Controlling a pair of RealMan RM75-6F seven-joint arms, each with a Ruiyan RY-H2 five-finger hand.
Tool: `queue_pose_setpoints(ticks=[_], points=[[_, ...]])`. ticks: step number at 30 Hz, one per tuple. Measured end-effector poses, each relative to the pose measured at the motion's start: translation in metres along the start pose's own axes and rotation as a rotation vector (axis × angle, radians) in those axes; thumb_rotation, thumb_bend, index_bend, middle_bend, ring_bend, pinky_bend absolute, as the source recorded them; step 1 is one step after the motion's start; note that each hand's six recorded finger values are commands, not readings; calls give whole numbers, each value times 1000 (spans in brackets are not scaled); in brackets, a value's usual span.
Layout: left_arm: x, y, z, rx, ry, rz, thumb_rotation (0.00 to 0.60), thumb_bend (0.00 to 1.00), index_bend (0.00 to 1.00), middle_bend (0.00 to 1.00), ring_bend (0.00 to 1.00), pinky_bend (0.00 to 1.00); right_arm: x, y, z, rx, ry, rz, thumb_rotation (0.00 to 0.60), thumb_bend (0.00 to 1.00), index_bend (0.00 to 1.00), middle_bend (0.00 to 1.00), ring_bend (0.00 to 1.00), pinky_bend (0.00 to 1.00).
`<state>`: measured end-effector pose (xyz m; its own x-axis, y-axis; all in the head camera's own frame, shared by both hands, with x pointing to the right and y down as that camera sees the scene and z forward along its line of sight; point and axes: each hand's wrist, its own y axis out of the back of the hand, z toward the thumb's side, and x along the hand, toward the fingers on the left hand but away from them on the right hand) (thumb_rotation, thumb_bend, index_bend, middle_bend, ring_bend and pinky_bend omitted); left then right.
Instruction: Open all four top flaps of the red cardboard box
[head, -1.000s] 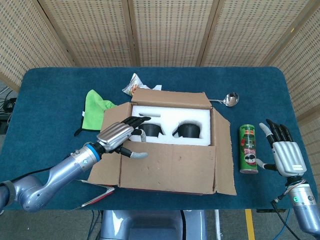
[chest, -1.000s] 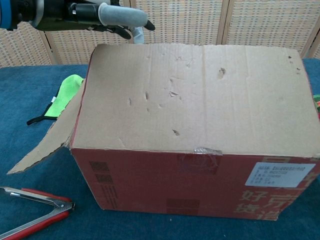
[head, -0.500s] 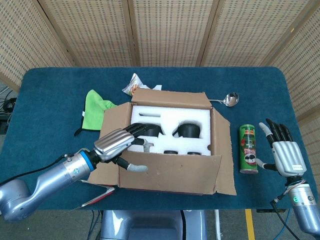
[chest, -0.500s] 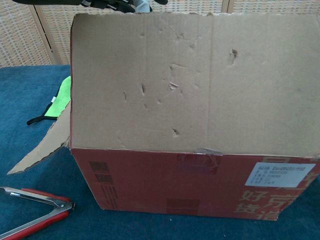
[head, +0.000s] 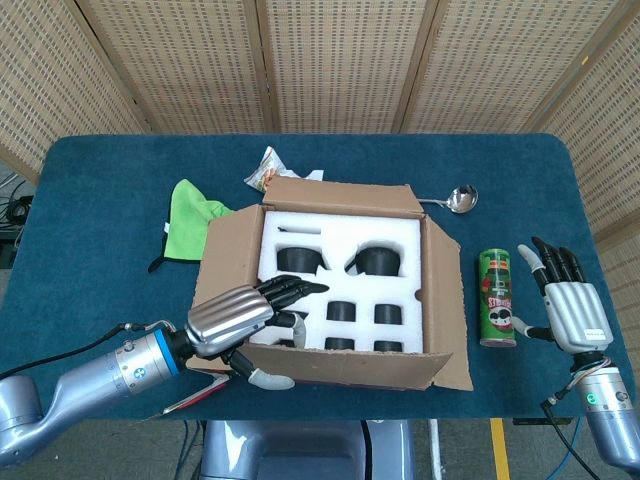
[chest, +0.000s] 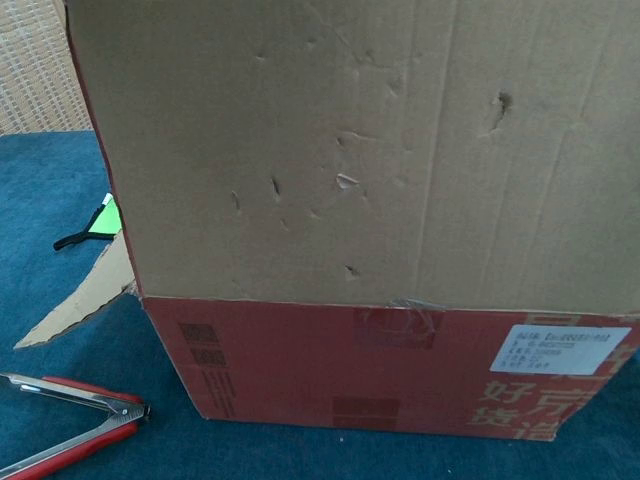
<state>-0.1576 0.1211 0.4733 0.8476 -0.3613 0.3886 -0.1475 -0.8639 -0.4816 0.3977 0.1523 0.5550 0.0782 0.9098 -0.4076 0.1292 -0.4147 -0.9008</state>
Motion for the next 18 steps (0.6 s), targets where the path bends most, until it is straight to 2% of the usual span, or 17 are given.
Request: queue_pose_setpoints(ticks=[18], points=[[-13,-28,13,-41,-53,-153,130,71,460,0,0,0,0,-2,-2,-2,-4,4,600,156,0,0,0,0]])
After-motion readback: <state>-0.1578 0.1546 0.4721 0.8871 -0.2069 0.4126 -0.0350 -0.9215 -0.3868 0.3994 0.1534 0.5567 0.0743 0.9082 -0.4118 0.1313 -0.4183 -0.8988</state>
